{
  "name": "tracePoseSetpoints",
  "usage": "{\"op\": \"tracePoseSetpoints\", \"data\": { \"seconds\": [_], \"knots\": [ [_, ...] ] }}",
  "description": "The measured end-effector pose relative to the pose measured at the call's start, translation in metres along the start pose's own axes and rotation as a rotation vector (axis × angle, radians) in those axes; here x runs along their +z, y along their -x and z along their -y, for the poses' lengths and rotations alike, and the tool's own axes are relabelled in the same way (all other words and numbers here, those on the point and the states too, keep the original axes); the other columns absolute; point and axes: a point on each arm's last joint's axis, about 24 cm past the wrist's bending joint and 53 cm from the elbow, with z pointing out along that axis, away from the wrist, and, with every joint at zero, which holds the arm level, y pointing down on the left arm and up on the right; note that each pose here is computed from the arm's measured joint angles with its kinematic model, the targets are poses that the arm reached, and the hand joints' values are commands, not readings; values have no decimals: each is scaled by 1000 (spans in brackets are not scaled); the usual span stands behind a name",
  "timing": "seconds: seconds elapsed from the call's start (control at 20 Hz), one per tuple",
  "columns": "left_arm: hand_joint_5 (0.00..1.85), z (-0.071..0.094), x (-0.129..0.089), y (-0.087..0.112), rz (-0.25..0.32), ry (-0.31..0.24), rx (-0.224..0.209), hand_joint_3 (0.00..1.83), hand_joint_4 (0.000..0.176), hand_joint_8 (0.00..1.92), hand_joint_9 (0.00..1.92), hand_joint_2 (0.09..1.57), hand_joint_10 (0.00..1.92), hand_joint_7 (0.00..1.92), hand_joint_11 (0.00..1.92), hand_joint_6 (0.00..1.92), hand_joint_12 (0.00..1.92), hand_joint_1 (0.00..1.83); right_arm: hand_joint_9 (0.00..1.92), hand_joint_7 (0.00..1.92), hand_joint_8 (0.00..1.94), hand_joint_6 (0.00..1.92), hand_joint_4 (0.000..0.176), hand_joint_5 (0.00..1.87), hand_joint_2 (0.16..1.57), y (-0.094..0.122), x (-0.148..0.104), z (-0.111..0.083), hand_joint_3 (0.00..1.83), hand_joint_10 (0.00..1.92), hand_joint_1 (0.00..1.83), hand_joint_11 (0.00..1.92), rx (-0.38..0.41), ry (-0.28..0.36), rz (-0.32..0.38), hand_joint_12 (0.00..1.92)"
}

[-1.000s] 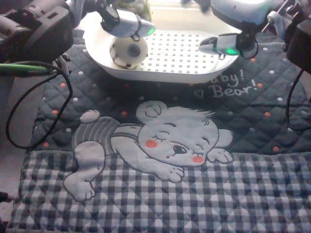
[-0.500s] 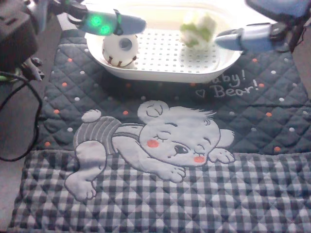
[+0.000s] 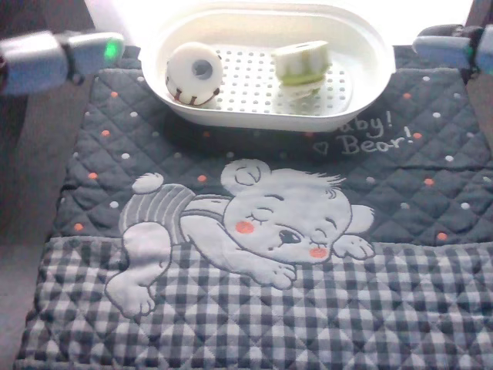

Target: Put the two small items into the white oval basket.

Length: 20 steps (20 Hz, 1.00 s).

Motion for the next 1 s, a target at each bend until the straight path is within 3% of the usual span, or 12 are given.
{"op": "tracePoseSetpoints", "data": {
  "seconds": [0.05,0.2,0.3,0.35,0.4,0.45,0.55,0.65,0.7,0.75,0.9,1.0],
  "knots": [
    [0,7,-12,-3,-1,-27,2,25,129,0,0,1272,0,0,0,0,0,578,0,0,0,0,52,0,1186,4,-5,-8,5,0,357,0,-8,17,5,1353],
    [0,12,-44,-8,25,-58,-12,7,139,0,0,1250,0,0,0,0,0,666,0,0,0,0,35,0,1238,21,-21,-12,12,0,402,0,1,27,33,689],
    [0,14,-57,8,75,-54,-14,0,115,0,0,1242,0,0,0,0,0,787,0,0,0,0,9,0,1207,39,-34,-11,0,0,398,0,38,36,65,1023],
    [0,27,-63,23,115,-88,-9,0,26,0,0,1224,0,0,0,0,0,846,0,0,0,0,0,0,1170,47,-40,-14,0,0,511,0,45,48,82,1199],
    [0,35,-67,32,141,-117,-1,0,26,0,0,1224,0,0,0,0,0,846,0,0,0,0,0,0,1170,50,-42,-19,0,0,511,0,48,61,92,1199],
    [451,54,-77,43,175,-185,6,3,0,10,0,1346,0,40,0,1474,0,839,0,0,0,45,5,50,1128,52,-44,-30,1,0,529,0,62,98,98,590],
    [278,59,-81,40,160,-196,3,0,0,3,0,1332,0,15,0,1231,0,763,1,0,0,76,0,33,1093,47,-46,-35,0,0,655,0,97,118,83,770],
    [145,62,-83,43,153,-187,8,0,0,0,0,1354,0,0,0,604,0,709,21,0,0,0,0,0,1083,34,-53,-32,0,64,656,0,241,146,31,1794],
    [511,63,-83,48,168,-189,11,8,0,21,0,1333,0,94,0,1371,0,853,3,0,0,8,0,11,1096,30,-55,-30,1,125,660,0,253,147,25,1896],
    [627,63,-84,51,181,-188,11,0,31,19,0,1303,0,121,0,1468,0,906,0,0,0,1,0,1,1113,29,-56,-29,8,41,689,0,271,145,31,1916],
    [644,63,-83,44,169,-193,-10,4,0,36,0,1300,0,208,0,1511,0,942,0,0,0,0,15,0,1099,16,-60,-24,0,0,851,0,386,127,64,1921],
    [25,61,-84,38,147,-190,-23,0,98,0,0,1228,0,7,0,118,0,1013,0,0,0,0,21,0,1116,-12,-83,-1,6,0,920,0,458,55,60,1921]
  ]
}}
